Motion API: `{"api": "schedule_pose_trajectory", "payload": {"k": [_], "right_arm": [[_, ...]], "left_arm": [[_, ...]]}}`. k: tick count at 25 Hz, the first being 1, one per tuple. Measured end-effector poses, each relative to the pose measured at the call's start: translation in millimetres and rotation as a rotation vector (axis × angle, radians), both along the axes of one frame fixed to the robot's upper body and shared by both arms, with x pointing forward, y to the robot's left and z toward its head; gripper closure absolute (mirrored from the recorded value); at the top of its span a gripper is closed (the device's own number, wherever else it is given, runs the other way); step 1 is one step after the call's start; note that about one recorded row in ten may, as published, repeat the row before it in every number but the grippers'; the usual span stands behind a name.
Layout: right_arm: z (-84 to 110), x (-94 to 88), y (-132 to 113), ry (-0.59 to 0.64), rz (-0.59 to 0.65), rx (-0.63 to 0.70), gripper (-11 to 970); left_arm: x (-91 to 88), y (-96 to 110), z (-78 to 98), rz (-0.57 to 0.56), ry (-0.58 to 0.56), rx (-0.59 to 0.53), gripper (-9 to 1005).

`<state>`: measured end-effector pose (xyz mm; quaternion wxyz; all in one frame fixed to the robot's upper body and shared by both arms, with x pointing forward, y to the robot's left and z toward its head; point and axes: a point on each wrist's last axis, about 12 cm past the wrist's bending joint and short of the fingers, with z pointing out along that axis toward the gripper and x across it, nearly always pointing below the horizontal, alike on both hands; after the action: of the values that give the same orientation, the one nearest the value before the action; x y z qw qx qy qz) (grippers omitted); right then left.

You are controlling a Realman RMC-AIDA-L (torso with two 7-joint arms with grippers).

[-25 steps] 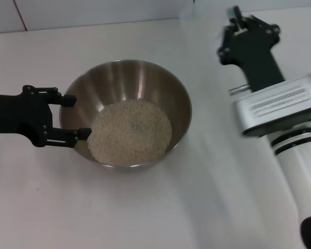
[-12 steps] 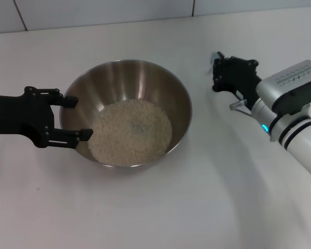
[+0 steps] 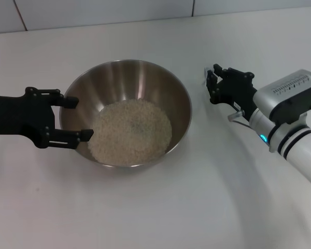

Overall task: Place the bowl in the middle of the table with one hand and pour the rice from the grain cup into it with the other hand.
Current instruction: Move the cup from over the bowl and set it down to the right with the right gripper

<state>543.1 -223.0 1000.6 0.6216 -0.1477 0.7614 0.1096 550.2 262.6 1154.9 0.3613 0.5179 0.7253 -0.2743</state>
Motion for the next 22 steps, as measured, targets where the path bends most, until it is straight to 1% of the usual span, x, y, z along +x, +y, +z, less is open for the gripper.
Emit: {"api": "schedule_pose_trajectory", "payload": {"k": [2,6,9,11,13,15,17,18,20,21,22], "right_arm": [[-2.6,-4.0,-1.8,0.009,-0.009,0.005,836],[-8.1,-13.9,-5.0,0.028,-0.031,0.024,693],[-13.1,-25.6,-7.9,0.044,-0.051,0.049,574],[-16.2,-37.8,-12.4,0.041,-0.070,0.073,479],[-17.5,-53.8,-20.2,0.015,-0.097,0.104,384],[-15.5,-71.5,-32.7,-0.033,-0.137,0.145,346],[-6.0,-88.6,-50.1,-0.127,-0.196,0.211,307],[0.6,-93.4,-57.9,-0.182,-0.212,0.240,288],[18.6,-100.4,-76.2,-0.311,-0.196,0.318,250],[26.2,-98.9,-84.7,-0.346,-0.157,0.348,231],[46.1,-84.7,-101.1,-0.382,-0.004,0.430,211]], "left_arm": [[-0.1,0.0,-0.5,0.000,0.002,-0.001,179],[-0.2,0.0,-0.8,0.000,0.003,-0.001,181],[-0.2,0.4,-0.7,0.000,0.005,0.000,183],[-0.6,0.4,-0.8,-0.002,0.007,-0.001,183],[-1.2,1.0,-1.2,-0.001,0.009,-0.001,183],[-1.9,1.7,-1.9,0.001,0.012,-0.001,183],[-2.7,2.4,-2.5,0.002,0.014,-0.001,183],[-2.9,2.5,-2.7,0.003,0.015,-0.001,183],[-2.8,2.7,-2.6,0.004,0.015,-0.002,183],[-2.6,2.5,-2.5,0.003,0.014,-0.001,183],[-2.1,2.3,-2.3,0.004,0.012,-0.001,183]]}}
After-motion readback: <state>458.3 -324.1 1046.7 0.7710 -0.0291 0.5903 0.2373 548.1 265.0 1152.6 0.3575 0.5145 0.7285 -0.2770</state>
